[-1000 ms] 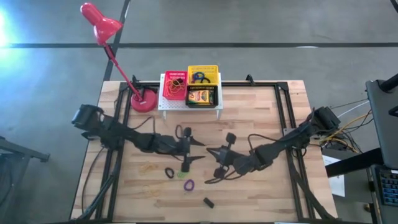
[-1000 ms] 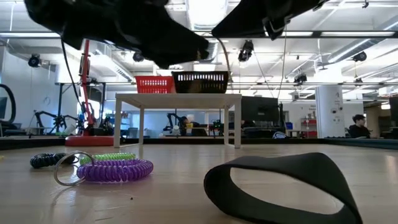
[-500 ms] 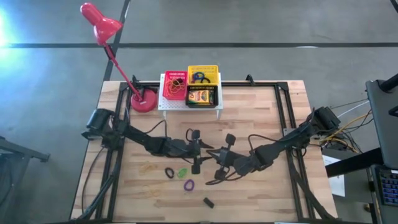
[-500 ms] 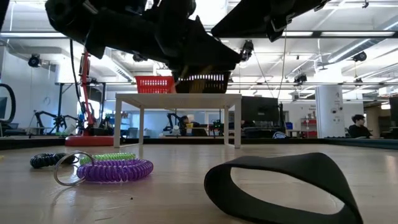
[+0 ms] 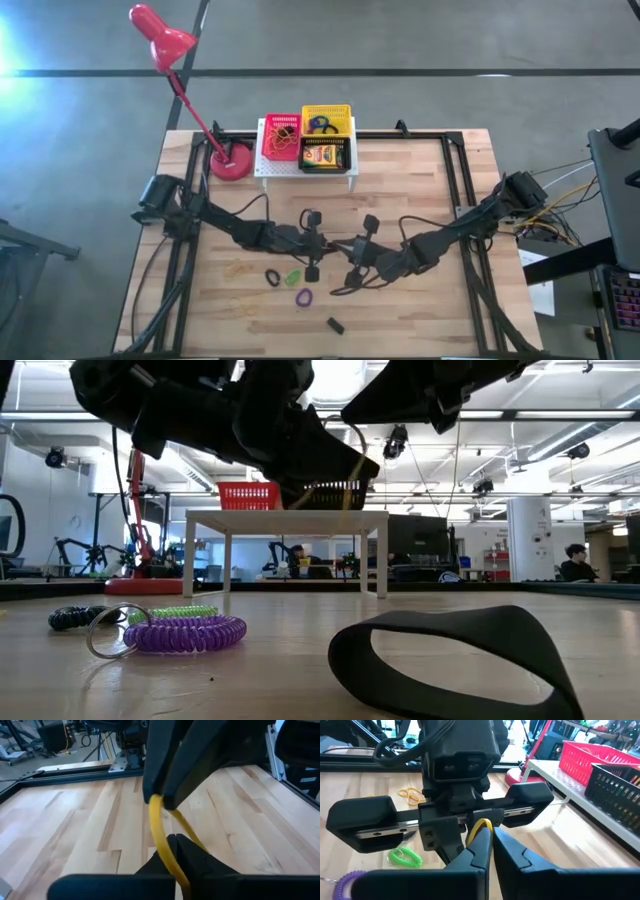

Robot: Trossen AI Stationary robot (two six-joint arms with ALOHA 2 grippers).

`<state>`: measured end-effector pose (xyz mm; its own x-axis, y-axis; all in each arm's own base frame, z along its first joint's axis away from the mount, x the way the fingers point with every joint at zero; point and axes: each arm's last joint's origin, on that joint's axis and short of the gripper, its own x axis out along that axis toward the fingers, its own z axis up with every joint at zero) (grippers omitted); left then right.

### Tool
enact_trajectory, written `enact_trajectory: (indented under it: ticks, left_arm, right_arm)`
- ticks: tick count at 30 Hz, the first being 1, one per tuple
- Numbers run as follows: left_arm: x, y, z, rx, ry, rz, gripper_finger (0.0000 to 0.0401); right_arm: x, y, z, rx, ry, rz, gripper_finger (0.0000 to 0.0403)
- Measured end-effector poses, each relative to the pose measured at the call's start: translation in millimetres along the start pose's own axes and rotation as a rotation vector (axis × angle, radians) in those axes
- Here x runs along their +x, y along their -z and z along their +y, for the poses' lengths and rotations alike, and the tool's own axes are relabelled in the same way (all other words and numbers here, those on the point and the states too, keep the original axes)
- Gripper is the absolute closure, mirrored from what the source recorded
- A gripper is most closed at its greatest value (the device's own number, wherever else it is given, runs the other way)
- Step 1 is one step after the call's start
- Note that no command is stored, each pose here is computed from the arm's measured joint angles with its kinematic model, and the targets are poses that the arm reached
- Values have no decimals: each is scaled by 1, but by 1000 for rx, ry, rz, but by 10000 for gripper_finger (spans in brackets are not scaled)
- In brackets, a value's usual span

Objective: Pick & Place Office Desk Supplies
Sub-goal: Put the right yellow rubber band into the red bin on the shelf

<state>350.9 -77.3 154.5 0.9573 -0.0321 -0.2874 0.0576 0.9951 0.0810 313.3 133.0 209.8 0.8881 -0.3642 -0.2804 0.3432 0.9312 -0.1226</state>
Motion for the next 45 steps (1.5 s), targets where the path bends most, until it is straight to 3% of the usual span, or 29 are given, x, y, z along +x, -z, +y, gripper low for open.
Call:
enact_trajectory:
  ticks: [7, 13, 22, 27, 32, 39, 45]
  left_arm:
    - [-5, -4, 1, 5, -7, 24, 399]
    - [-21, -25, 4, 0, -23, 18, 400]
    - [-79, -88, 32, 50, -221, 172, 401]
    - [-109, -132, 75, 106, -374, 274, 401]
    - [-128, -158, 142, 92, -573, 336, 401]
    - [-166, -144, 237, -26, -869, 381, 400]
    - [-183, -112, 269, -218, -650, 337, 364]
  right_arm:
    - [-12, -6, -1, 44, -18, 2, 338]
    - [-15, 3, -6, 71, 10, 91, 279]
    - [-24, 42, -24, 201, 245, 262, 245]
    - [-27, 60, -30, 259, 276, 279, 254]
    - [-27, 64, -32, 273, 299, 264, 265]
    - [-26, 60, -30, 246, 274, 244, 276]
    - [-25, 59, -29, 228, 263, 237, 280]
